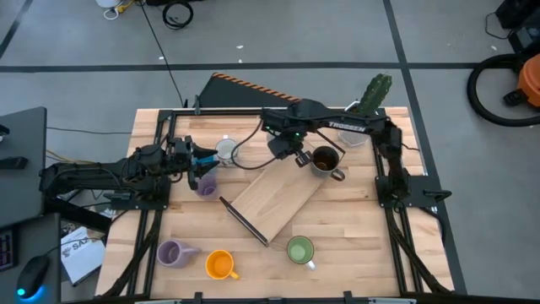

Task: Place coffee mugs
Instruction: Put the dark blue mug on the shelf

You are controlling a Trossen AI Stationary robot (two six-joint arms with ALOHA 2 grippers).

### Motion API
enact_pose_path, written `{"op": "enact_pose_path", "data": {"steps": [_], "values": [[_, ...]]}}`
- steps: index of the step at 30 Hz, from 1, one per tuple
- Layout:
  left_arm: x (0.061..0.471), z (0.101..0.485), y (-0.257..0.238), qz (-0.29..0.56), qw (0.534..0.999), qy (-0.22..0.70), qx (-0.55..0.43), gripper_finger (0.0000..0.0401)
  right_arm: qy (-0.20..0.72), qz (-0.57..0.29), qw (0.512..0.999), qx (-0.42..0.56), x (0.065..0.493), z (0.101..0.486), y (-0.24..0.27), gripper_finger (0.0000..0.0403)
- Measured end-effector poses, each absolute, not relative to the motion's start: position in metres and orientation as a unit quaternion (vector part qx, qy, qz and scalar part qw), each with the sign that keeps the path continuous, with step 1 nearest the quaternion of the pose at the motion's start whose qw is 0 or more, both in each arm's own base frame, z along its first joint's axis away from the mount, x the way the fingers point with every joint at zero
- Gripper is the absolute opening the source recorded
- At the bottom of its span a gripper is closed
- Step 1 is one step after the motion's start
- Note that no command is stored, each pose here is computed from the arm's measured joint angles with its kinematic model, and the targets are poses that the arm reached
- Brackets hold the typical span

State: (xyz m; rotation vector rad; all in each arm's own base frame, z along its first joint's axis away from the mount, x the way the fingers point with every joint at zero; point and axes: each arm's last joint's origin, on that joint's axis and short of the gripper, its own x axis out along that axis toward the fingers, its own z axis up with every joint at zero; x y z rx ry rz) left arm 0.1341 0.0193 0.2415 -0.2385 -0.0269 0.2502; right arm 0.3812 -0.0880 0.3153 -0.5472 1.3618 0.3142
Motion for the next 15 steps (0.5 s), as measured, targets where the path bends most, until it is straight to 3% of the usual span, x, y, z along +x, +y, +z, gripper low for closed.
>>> {"op": "enact_pose_path", "data": {"steps": [15], "values": [[0.134, 0.243, 0.019, 0.125, 0.985, -0.019, -0.119, 0.0201, 0.634, 0.135, 0.723, -0.240, 0.355, 0.280, -0.078, 0.0040]]}}
